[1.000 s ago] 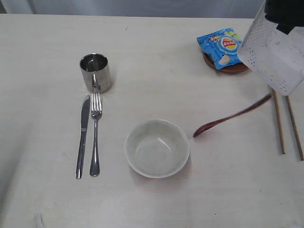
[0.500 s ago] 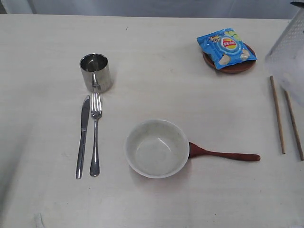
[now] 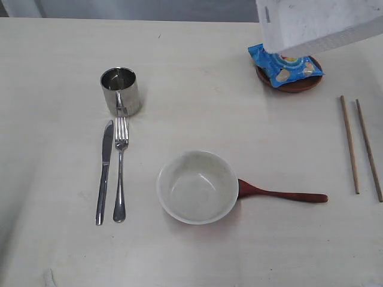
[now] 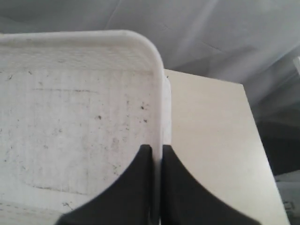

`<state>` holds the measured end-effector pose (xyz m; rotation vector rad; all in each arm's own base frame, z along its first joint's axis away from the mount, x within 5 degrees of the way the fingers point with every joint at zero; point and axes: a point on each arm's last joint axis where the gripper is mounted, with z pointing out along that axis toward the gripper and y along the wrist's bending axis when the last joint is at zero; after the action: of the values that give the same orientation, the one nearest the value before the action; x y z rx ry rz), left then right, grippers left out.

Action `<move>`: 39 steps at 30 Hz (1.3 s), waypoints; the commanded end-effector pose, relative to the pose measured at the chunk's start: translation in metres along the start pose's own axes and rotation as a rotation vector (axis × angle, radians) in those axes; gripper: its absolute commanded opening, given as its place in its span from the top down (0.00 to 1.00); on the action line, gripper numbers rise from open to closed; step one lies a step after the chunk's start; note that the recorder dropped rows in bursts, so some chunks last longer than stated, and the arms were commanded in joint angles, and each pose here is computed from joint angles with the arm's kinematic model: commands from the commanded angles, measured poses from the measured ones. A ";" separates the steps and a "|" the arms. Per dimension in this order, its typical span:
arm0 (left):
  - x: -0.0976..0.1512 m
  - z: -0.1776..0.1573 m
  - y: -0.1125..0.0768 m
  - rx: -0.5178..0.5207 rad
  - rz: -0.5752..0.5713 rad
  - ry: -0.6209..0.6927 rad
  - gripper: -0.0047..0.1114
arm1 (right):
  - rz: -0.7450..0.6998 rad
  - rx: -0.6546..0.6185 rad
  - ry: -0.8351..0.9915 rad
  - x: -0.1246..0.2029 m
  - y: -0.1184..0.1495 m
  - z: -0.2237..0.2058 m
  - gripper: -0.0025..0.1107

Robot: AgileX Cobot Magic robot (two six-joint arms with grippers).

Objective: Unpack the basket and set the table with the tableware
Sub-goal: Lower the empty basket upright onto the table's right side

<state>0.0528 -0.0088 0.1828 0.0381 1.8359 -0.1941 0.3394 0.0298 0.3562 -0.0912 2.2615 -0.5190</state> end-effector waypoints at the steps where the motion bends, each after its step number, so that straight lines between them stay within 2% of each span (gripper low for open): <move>1: 0.001 0.000 0.000 0.004 0.005 -0.002 0.96 | 0.226 -0.036 0.032 0.001 -0.035 0.031 0.98; 5: 0.001 0.000 0.000 0.004 0.005 -0.002 0.96 | 0.362 -0.031 0.067 0.016 -0.066 0.068 0.98; 11: 0.001 0.000 0.000 0.004 0.005 -0.002 0.96 | 0.408 0.066 0.185 0.046 -0.114 0.124 0.98; 14: 0.001 0.000 0.000 0.004 0.005 -0.002 0.96 | 0.487 0.060 0.224 0.058 -0.131 0.145 0.98; 16: 0.001 0.000 0.000 0.004 0.005 -0.002 0.96 | 0.480 0.038 0.240 0.064 -0.136 0.159 0.98; 24: 0.001 0.000 0.000 0.004 0.005 -0.002 0.96 | 0.339 -0.004 0.298 0.072 -0.133 0.210 0.98; 31: 0.001 0.000 0.000 0.004 0.005 -0.002 0.96 | 0.186 -0.045 0.329 0.076 -0.130 0.228 0.98; 39: 0.001 0.000 0.000 0.004 0.005 -0.002 0.96 | 0.161 -0.276 0.289 0.074 -0.108 0.232 0.98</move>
<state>0.0528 -0.0088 0.1828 0.0381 1.8359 -0.1941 0.4458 -0.1688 0.2084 0.0937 2.5878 -0.2230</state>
